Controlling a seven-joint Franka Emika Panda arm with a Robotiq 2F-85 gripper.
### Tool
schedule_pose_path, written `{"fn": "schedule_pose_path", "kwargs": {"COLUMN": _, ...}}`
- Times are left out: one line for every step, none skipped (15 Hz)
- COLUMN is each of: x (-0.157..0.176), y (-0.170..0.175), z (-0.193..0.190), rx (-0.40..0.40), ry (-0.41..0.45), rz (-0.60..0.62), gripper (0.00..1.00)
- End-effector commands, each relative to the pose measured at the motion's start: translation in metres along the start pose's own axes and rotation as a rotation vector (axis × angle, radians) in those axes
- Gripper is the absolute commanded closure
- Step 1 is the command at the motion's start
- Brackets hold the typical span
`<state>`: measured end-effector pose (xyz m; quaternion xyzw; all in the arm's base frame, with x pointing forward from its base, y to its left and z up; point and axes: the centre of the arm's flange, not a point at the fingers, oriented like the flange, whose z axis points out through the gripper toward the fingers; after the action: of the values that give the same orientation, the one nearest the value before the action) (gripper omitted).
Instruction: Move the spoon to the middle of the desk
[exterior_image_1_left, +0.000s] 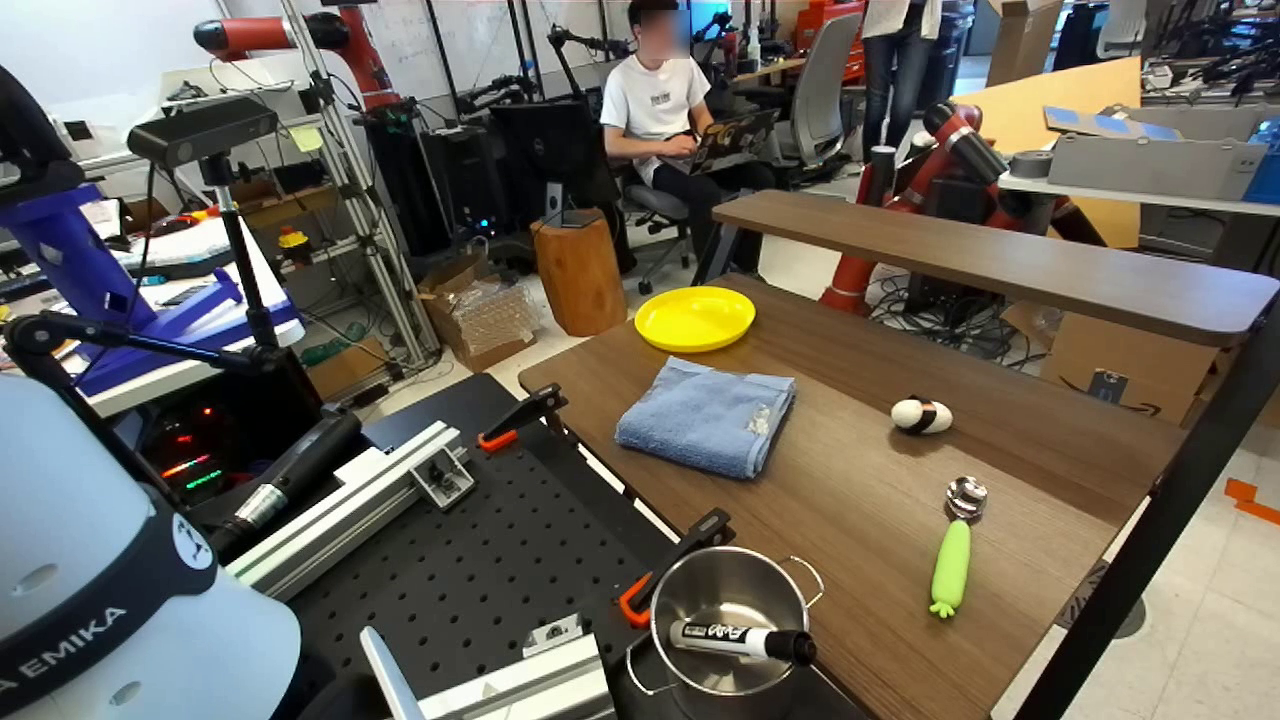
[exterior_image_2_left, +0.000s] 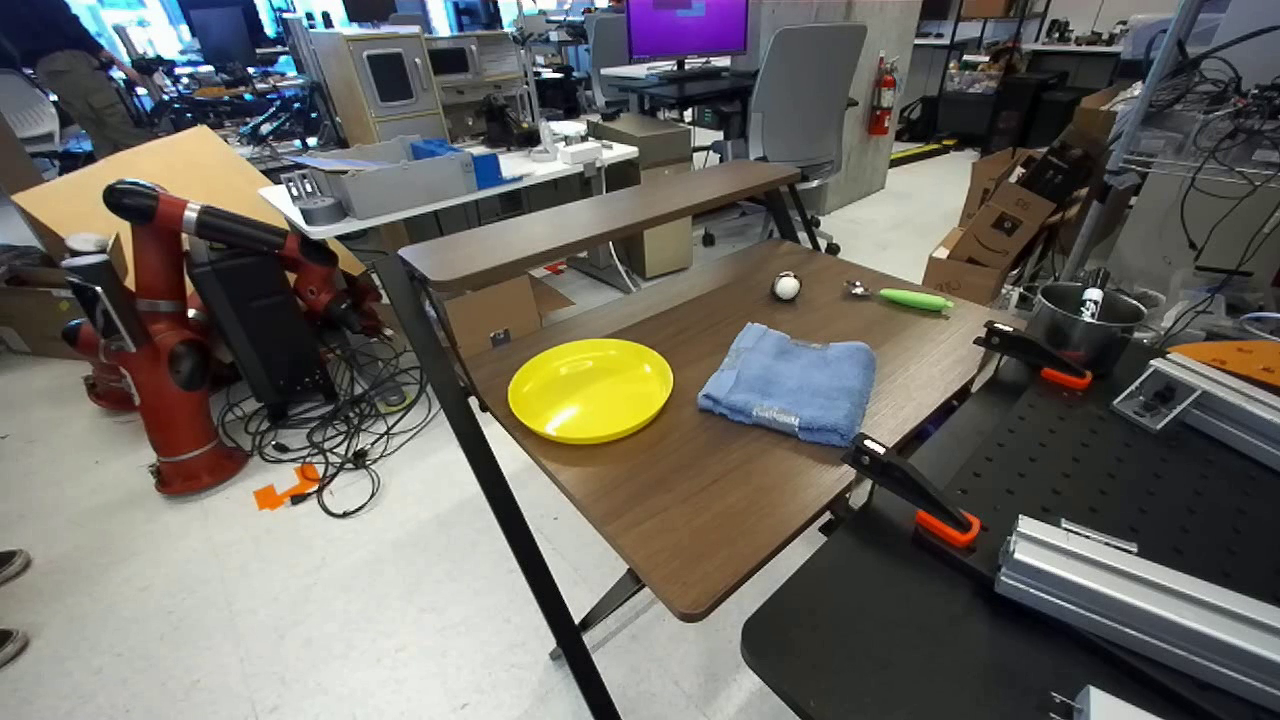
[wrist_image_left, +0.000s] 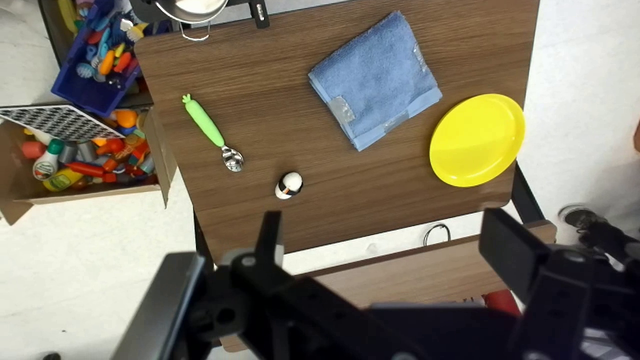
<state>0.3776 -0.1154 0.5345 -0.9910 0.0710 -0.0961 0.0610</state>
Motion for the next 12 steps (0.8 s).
{"fn": "schedule_pose_path", "kwargs": {"x": 0.018, "y": 0.014, "z": 0.011, "rx": -0.013, "ry": 0.011, "rz": -0.028, "gripper": 0.00}}
{"fn": "schedule_pose_path", "kwargs": {"x": 0.024, "y": 0.018, "z": 0.018, "rx": -0.017, "ry": 0.005, "rz": -0.035, "gripper": 0.00}}
{"fn": "schedule_pose_path", "kwargs": {"x": 0.029, "y": 0.023, "z": 0.026, "rx": -0.022, "ry": 0.002, "rz": -0.043, "gripper": 0.00}}
{"fn": "schedule_pose_path", "kwargs": {"x": 0.036, "y": 0.029, "z": 0.037, "rx": -0.030, "ry": -0.011, "rz": -0.051, "gripper": 0.00}}
{"fn": "schedule_pose_path", "kwargs": {"x": 0.043, "y": 0.035, "z": 0.048, "rx": -0.037, "ry": -0.012, "rz": -0.053, "gripper": 0.00}}
{"fn": "schedule_pose_path", "kwargs": {"x": 0.051, "y": 0.042, "z": 0.061, "rx": -0.042, "ry": -0.031, "rz": -0.058, "gripper": 0.00}}
{"fn": "schedule_pose_path", "kwargs": {"x": 0.058, "y": 0.048, "z": 0.074, "rx": -0.047, "ry": -0.035, "rz": -0.054, "gripper": 0.00}}
{"fn": "schedule_pose_path", "kwargs": {"x": 0.064, "y": 0.055, "z": 0.087, "rx": -0.054, "ry": -0.048, "rz": -0.057, "gripper": 0.00}}
{"fn": "schedule_pose_path", "kwargs": {"x": 0.070, "y": 0.061, "z": 0.101, "rx": -0.062, "ry": -0.056, "rz": -0.052, "gripper": 0.00}}
{"fn": "schedule_pose_path", "kwargs": {"x": 0.077, "y": 0.067, "z": 0.113, "rx": -0.070, "ry": -0.063, "rz": -0.049, "gripper": 0.00}}
{"fn": "schedule_pose_path", "kwargs": {"x": 0.082, "y": 0.073, "z": 0.126, "rx": -0.080, "ry": -0.078, "rz": -0.051, "gripper": 0.00}}
{"fn": "schedule_pose_path", "kwargs": {"x": 0.087, "y": 0.078, "z": 0.138, "rx": -0.086, "ry": -0.088, "rz": -0.051, "gripper": 0.00}}
